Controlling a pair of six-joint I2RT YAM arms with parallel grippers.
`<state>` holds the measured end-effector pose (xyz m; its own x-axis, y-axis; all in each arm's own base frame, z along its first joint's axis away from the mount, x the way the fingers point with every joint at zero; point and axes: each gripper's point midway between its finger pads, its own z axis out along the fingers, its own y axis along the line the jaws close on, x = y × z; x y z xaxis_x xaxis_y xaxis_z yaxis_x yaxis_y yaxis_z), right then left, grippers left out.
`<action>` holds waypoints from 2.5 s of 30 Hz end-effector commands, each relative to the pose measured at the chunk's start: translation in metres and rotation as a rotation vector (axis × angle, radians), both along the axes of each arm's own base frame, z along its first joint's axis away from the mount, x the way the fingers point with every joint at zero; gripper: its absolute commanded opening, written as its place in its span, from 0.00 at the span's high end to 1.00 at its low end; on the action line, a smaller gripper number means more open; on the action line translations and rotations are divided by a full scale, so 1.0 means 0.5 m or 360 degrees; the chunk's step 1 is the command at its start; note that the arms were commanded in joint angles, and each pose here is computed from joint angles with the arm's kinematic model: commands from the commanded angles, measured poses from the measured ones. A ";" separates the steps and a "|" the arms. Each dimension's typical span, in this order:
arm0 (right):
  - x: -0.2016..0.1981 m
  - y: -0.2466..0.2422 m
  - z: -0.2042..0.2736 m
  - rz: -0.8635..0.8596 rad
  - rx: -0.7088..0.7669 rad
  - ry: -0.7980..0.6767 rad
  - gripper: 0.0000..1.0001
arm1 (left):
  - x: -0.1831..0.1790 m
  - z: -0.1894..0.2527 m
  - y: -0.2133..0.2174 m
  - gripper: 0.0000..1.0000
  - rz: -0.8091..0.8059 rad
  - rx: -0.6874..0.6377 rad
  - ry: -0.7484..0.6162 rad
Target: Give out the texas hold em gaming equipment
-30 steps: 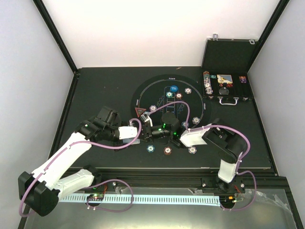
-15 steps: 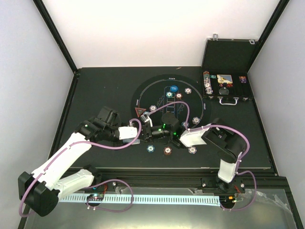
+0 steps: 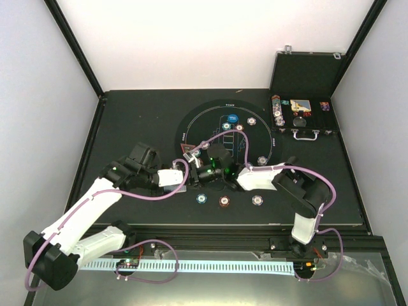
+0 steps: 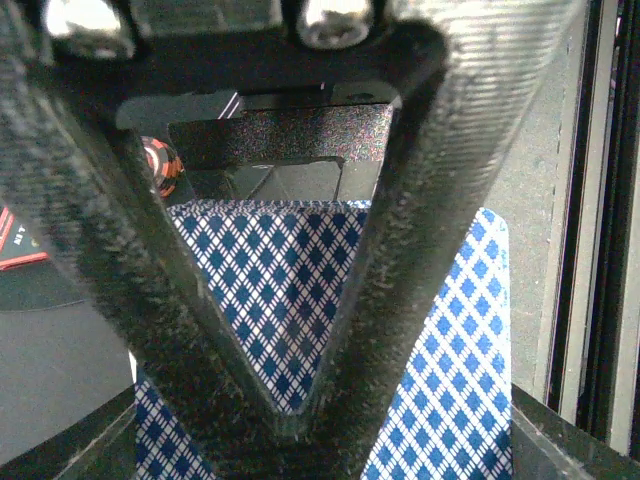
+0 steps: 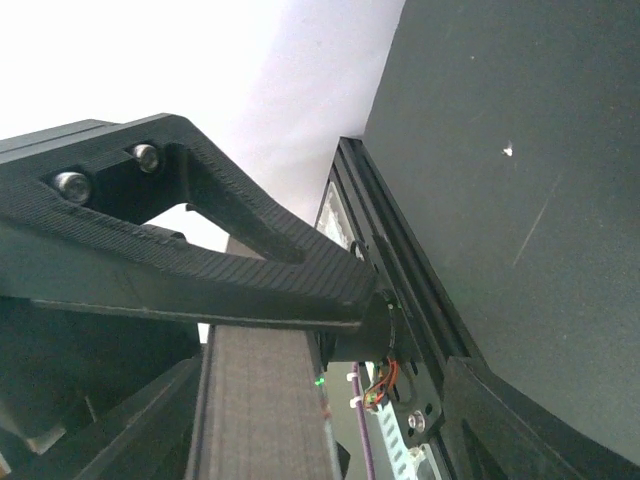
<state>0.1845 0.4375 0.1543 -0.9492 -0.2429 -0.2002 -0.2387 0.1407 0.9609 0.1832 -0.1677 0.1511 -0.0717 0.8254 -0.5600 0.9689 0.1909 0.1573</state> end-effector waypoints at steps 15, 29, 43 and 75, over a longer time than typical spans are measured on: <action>0.026 -0.054 -0.043 0.0024 -0.0166 -0.0038 0.45 | 0.005 0.023 0.006 0.88 0.0028 -0.0005 -0.0059; 0.030 -0.088 -0.020 -0.0009 -0.0218 -0.0120 0.53 | 0.012 0.019 0.008 0.89 0.0052 0.0003 -0.0065; 0.028 -0.096 0.039 -0.0018 -0.0211 -0.0215 0.52 | 0.017 0.000 0.012 0.90 0.0074 0.0036 -0.0048; -0.013 -0.074 0.058 0.0047 -0.0002 -0.0083 0.83 | 0.028 -0.017 0.018 0.91 0.0104 0.0090 -0.0038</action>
